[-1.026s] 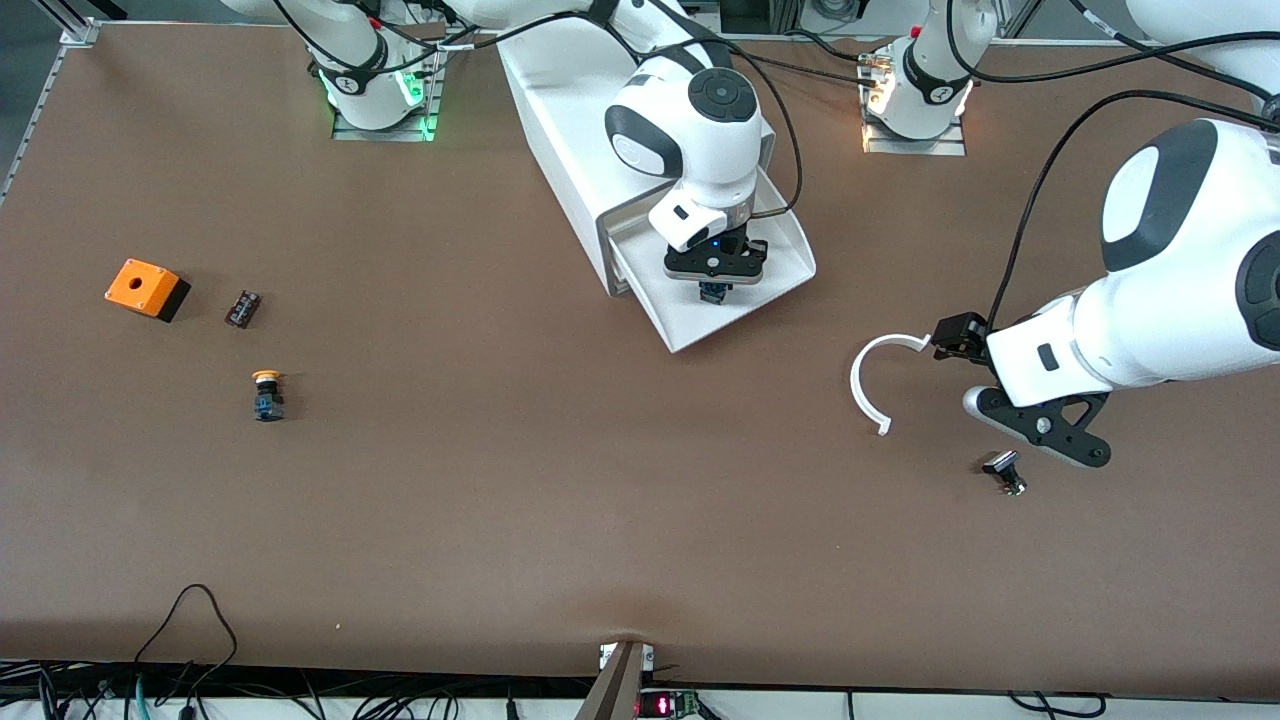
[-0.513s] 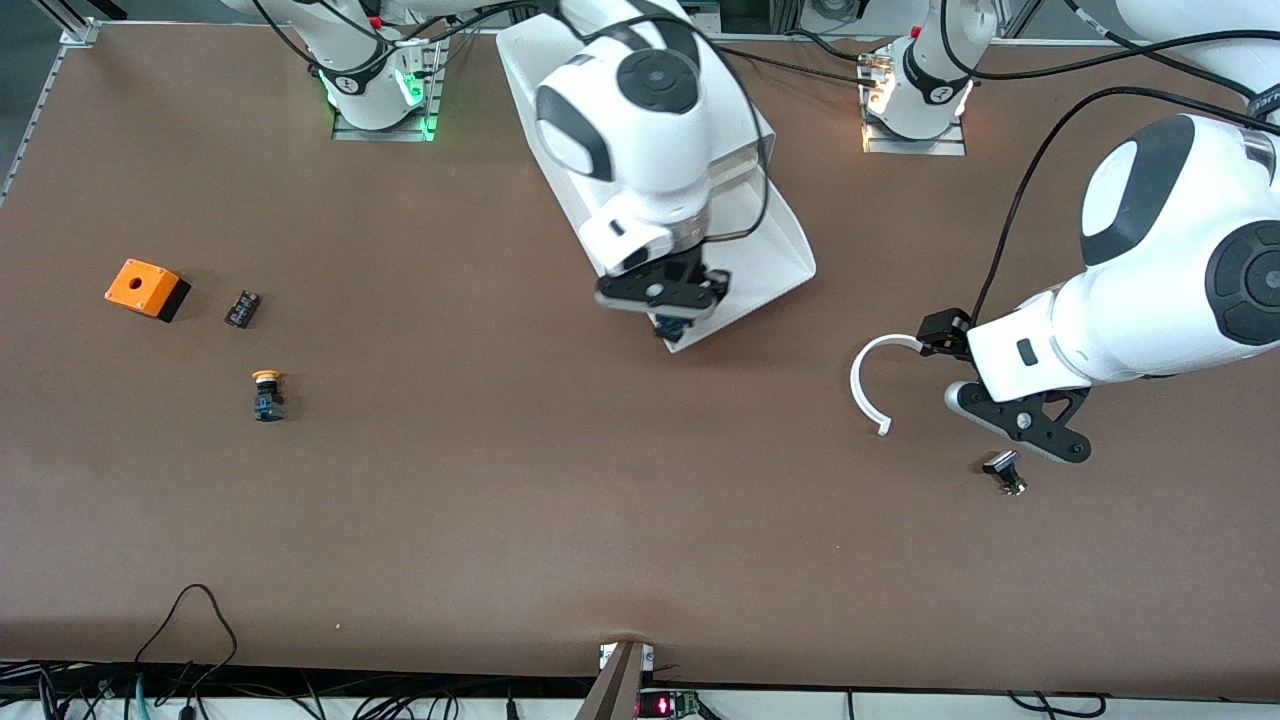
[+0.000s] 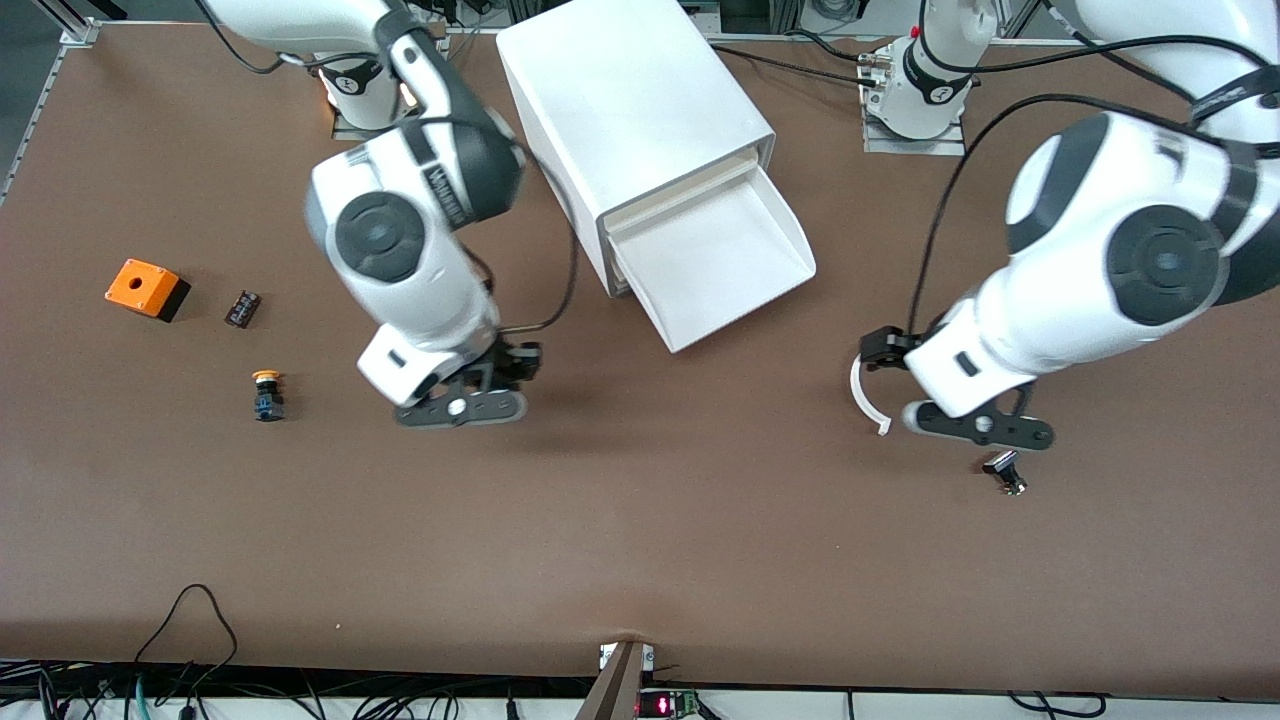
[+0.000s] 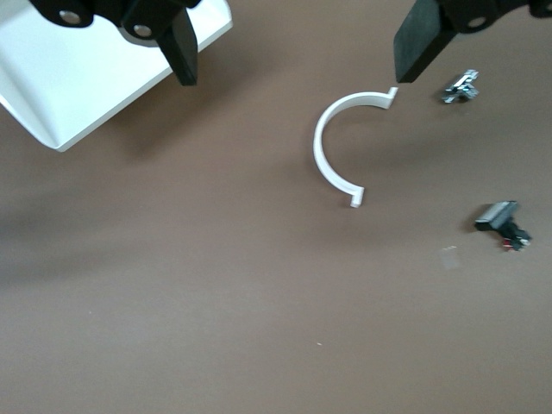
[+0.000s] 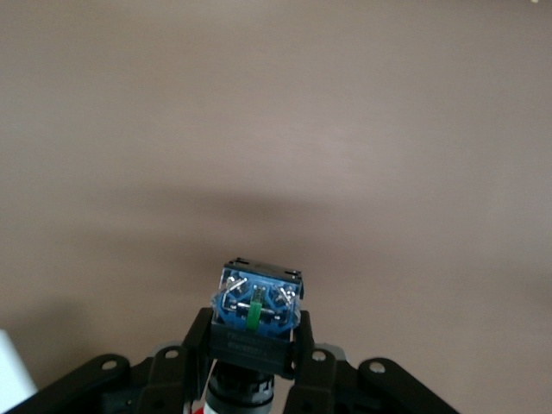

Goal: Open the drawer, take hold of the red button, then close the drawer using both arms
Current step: 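Set the button on the table while the left gripper reaches the drawer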

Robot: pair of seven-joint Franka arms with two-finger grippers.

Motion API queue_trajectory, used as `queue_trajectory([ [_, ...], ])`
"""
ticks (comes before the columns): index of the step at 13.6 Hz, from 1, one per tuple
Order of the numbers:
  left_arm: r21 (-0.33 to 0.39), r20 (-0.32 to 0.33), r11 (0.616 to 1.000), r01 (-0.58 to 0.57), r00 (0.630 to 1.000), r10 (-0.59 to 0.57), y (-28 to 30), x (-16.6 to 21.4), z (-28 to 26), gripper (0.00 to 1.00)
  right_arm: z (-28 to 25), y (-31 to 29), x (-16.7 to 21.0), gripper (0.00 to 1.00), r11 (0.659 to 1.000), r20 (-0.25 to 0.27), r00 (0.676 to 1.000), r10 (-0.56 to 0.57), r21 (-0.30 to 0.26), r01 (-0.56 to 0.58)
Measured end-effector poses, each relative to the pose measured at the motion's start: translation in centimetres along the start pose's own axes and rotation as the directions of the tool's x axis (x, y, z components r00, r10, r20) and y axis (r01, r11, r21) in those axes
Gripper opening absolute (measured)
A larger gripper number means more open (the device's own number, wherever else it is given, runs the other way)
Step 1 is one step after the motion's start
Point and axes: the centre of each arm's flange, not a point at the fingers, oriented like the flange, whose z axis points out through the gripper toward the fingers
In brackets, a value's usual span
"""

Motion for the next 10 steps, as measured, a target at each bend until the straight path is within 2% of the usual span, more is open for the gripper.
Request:
queue_trajectory([
  [2,0.001,0.008,1.000,0.024,1.000,-0.024,0.6,0.6,2.5,1.00,1.6,4.7,0.2,0.40,0.998,0.022,0.998,-0.062,-0.005,0.062],
  [6,-0.001,0.004,0.985,0.170,0.985,-0.170,0.9,1.4,7.8,1.00,7.4,13.6,-1.0,0.40,0.985,-0.015,0.985,-0.174,-0.005,0.174],
  [10,-0.055,-0.071,0.959,0.279,0.957,-0.283,5.0,-0.1,14.1,1.00,13.9,21.6,-3.6,0.40,0.984,-0.057,0.983,-0.176,-0.015,0.175],
])
